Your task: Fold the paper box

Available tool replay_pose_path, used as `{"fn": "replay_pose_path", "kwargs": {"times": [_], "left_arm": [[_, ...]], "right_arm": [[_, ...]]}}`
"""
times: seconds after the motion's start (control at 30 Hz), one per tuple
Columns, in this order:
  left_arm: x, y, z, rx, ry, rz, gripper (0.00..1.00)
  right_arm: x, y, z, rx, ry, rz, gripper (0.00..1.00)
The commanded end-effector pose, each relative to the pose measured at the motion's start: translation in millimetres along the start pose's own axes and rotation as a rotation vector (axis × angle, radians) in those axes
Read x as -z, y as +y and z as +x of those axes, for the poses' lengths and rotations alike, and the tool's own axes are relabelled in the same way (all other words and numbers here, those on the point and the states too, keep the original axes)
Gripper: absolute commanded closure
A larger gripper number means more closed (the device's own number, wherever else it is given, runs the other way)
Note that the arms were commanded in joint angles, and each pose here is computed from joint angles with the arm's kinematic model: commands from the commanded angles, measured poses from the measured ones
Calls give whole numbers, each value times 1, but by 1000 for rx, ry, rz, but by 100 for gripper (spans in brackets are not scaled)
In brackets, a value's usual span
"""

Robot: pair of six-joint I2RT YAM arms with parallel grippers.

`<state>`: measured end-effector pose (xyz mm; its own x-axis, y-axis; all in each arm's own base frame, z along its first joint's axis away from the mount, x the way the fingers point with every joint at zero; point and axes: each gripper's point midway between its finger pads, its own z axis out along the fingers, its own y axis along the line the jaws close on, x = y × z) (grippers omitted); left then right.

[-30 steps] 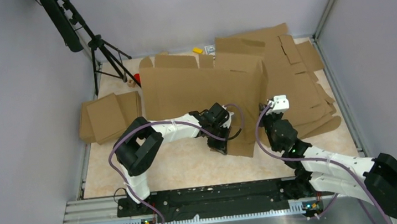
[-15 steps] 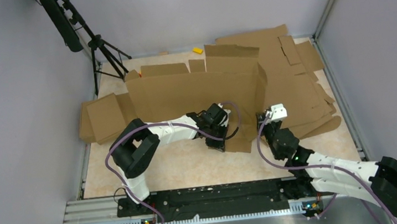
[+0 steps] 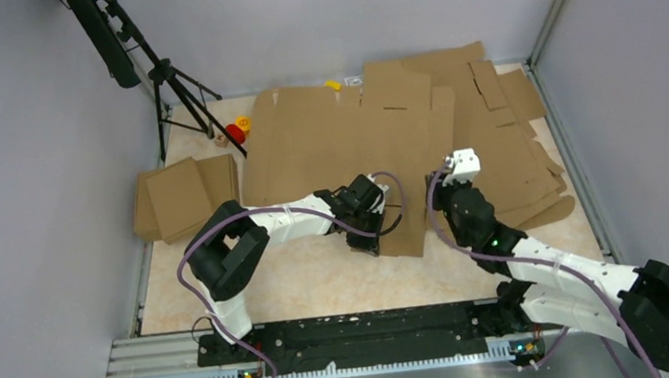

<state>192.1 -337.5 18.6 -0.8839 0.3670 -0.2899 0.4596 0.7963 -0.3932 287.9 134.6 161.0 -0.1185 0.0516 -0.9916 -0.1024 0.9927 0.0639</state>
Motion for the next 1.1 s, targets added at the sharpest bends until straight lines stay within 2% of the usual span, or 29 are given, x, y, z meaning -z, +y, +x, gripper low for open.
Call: {"fn": "replay_pose_path", "kwargs": {"times": [0.0, 0.1, 0.27, 0.37, 0.5, 0.57, 0.73, 0.87, 1.07], "left_arm": [[-5, 21, 4, -12, -6, -79, 100], [-2, 20, 5, -18, -4, -77, 100], [-3, 19, 5, -23, 2, -70, 100], [-3, 17, 5, -25, 3, -63, 100], [-2, 16, 4, -30, 5, -60, 100], [-2, 16, 3, -32, 12, -62, 100], [0, 13, 2, -35, 13, -55, 100], [0, 12, 2, -34, 19, -49, 100], [-2, 13, 3, -29, 29, -52, 100]], "right_arm": [[-21, -4, -13, -93, 126, 21, 53], [-31, -16, -25, -167, 236, 17, 40], [-54, -49, -31, -444, 388, -70, 20], [-74, -63, -24, -552, 454, -100, 16], [-109, -83, -11, -654, 452, -147, 19], [-124, -88, -2, -685, 450, -171, 24], [-162, -98, 38, -703, 533, -172, 27], [-183, -94, 50, -727, 565, -233, 40], [-198, -91, 44, -735, 550, -292, 50]]}}
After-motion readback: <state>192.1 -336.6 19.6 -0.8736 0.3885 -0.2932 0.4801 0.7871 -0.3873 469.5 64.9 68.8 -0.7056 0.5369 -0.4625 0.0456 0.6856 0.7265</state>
